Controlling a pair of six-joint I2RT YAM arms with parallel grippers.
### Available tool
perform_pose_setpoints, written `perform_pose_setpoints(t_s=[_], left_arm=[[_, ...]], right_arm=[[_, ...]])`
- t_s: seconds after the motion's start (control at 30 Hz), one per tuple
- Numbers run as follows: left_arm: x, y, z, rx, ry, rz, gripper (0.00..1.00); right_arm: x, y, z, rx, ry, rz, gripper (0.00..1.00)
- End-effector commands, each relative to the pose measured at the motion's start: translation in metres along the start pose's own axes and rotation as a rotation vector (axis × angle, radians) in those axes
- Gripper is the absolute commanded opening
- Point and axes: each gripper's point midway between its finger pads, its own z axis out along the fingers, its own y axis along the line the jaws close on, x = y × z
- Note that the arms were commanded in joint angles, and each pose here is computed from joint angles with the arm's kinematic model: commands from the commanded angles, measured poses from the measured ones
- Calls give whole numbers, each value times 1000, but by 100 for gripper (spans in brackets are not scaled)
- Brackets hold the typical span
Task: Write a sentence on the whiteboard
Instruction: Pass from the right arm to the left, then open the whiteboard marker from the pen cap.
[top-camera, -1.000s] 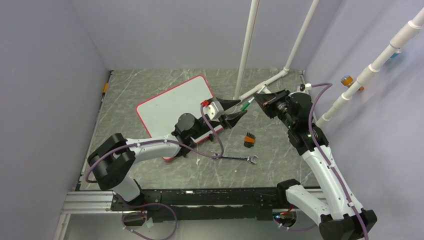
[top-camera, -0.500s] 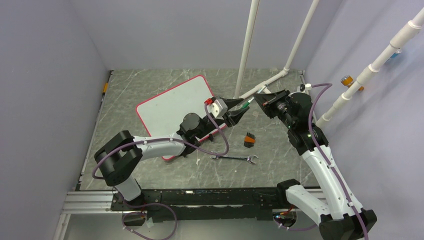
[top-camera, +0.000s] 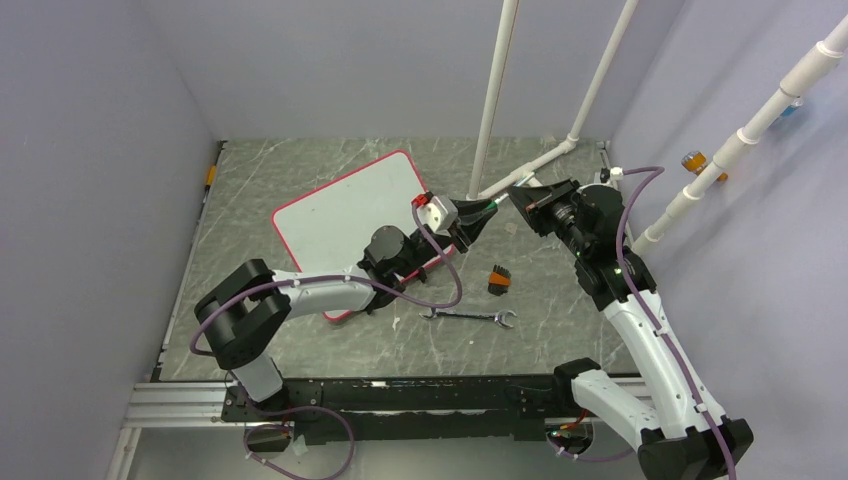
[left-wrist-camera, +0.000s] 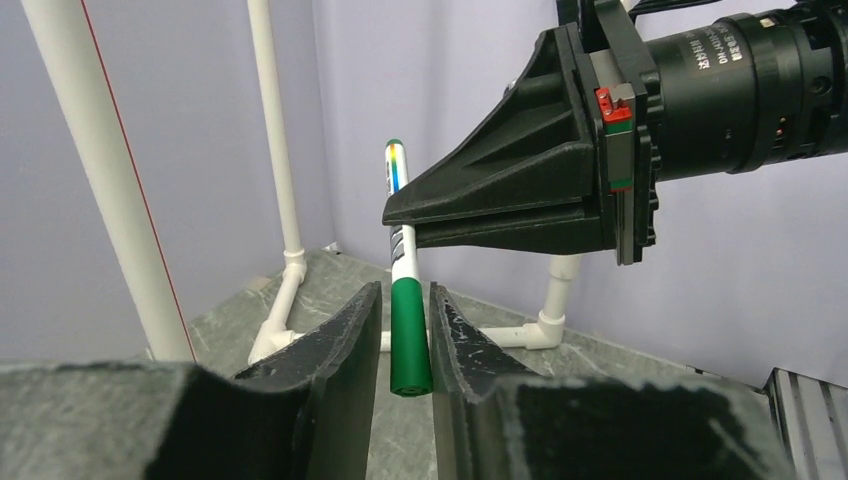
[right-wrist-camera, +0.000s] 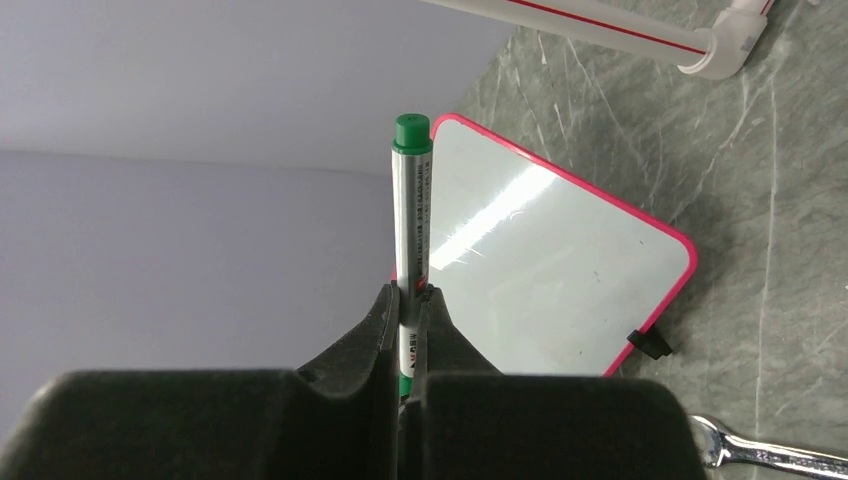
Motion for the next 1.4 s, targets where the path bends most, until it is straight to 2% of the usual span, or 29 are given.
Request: perform_pose_setpoints(t_s=[0.0,0.13,0.23,0.4,0.43,0.5,0.57,0.67,0.83,0.93,1.03,1.1,1.2,1.37], left_arm=[[-23,8,10,-44,-83,-23,26],[-21,8,10,-45,-82,-34,16],[-21,8,9,-48,-78,-40,0],[-31,9,3,-41,-71,-28,0],[-34,8,2,-27,-67,-35,0],[-41,9,-1,-6,-55,-52,0],[-50,11,-7,12,-54,-59,0],[-69,19,-18,21,-51,-70,0],[-92,24,-38,55,11,-81,0],[-106,28,-54,62,44,-84,0],[-119,33,-68,59,82,-102,0],[-129,35,-76,63,107,-108,0],[-143,35,-87,86,157,-130,0],[-165,28,-97,163,234,-203,0]], right_arm=[[3,10,-5,-44,17,-6,0],[4,12,-7,-51,20,-9,0],[5,11,-8,-56,26,-8,0],[10,13,-10,-86,52,-67,0],[11,13,-10,-84,58,-86,7],[14,13,-11,-94,78,-143,31],[15,14,-13,-104,83,-199,50],[17,22,-16,-154,105,-298,67],[30,43,-19,-269,201,-461,77],[35,59,-25,-362,218,-521,85],[44,80,-41,-539,229,-599,93],[45,88,-48,-572,235,-625,99],[52,96,-53,-612,292,-653,99],[70,115,-73,-818,390,-673,99]])
